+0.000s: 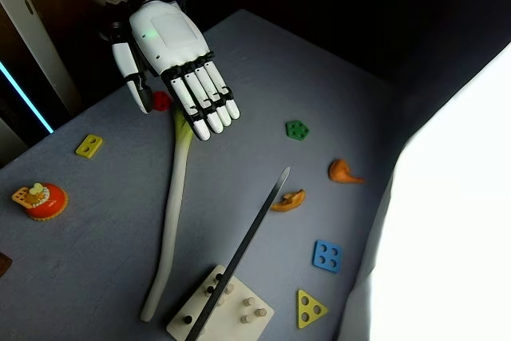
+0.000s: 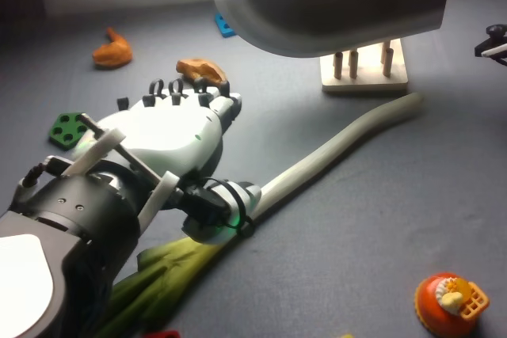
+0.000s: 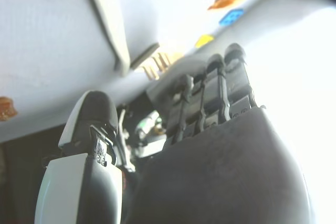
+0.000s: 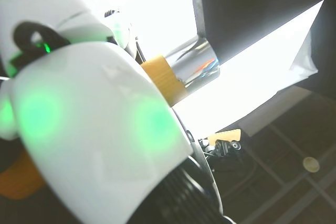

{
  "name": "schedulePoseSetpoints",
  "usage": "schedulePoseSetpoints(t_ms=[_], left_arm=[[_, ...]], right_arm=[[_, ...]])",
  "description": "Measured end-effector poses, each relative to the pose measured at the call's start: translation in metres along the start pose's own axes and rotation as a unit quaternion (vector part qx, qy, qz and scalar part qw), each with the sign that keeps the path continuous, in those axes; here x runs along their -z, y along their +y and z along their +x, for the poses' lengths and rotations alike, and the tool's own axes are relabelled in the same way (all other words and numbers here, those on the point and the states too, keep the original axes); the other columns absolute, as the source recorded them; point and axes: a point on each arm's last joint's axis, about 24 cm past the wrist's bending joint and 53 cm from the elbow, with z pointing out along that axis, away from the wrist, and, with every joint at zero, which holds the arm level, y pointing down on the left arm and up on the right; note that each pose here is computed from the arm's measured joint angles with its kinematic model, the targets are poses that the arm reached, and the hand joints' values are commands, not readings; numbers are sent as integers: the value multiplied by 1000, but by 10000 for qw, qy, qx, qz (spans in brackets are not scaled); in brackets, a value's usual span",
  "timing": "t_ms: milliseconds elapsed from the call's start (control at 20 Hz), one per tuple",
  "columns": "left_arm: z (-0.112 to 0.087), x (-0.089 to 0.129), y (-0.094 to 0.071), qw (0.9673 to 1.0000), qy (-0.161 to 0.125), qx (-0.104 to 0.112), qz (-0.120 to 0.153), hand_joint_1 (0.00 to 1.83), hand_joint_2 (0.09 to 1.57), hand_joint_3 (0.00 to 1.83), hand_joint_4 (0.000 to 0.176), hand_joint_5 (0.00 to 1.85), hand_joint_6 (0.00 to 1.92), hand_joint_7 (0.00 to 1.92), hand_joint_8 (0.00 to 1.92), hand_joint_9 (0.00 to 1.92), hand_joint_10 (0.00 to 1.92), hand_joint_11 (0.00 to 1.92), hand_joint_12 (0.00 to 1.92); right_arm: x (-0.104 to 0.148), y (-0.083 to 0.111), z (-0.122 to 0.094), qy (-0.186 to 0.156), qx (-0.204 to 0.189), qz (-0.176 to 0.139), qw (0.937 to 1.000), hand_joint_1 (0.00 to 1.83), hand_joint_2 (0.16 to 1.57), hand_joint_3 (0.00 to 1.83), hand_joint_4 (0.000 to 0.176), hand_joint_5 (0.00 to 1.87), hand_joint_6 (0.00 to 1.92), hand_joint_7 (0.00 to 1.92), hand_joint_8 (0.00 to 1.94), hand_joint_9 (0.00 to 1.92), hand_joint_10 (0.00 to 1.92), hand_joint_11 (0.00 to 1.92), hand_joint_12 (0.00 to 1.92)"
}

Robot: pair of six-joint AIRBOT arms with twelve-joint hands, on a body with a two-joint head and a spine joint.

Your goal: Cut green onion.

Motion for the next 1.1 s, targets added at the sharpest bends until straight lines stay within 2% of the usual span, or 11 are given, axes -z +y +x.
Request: schedulePoseSetpoints(t_ms=[200,300,450,650,900,950,1100], left_arm=[[1,0,0,10000,14,9,-16,507,1363,6,0,55,5,24,7,3,1,0,0],[2,0,0,10000,20,11,-13,555,1358,2,0,64,6,18,2,13,4,0,0],[2,-1,3,10000,22,24,-62,509,1369,7,1,38,5,2,0,1,0,0,0],[2,-1,3,10000,7,-28,-36,544,1352,0,0,74,16,17,4,9,3,0,0],[9,2,5,9999,81,-118,-24,531,1359,1,0,68,7,19,4,12,4,0,0],[10,3,3,9999,90,-125,1,577,1345,0,0,87,13,32,7,23,8,0,0],[10,3,3,9999,98,-97,-10,508,1354,0,0,64,1,29,1,22,4,0,0]], right_arm=[[4,2,-4,39,-13,-20,10000,1584,1242,0,176,1272,1921,1544,1941,1599,1921,1676,1921],[5,3,-3,55,-55,-14,10000,1574,1238,0,176,1239,1921,1521,1941,1585,1921,1656,1921],[8,-2,4,126,-65,90,9999,1611,1244,0,176,1269,1921,1538,1941,1593,1921,1665,1921],[9,-4,8,164,-106,147,9997,1598,1242,0,176,1261,1921,1542,1941,1594,1921,1665,1921],[12,-5,29,254,-208,284,9991,1587,1236,0,176,1258,1921,1542,1941,1597,1921,1669,1921],[11,-5,34,256,-206,297,9990,1588,1241,0,176,1270,1921,1555,1941,1605,1921,1675,1921],[7,-10,43,204,-276,420,9985,1607,1231,0,176,1311,1921,1578,1941,1616,1921,1683,1921]])
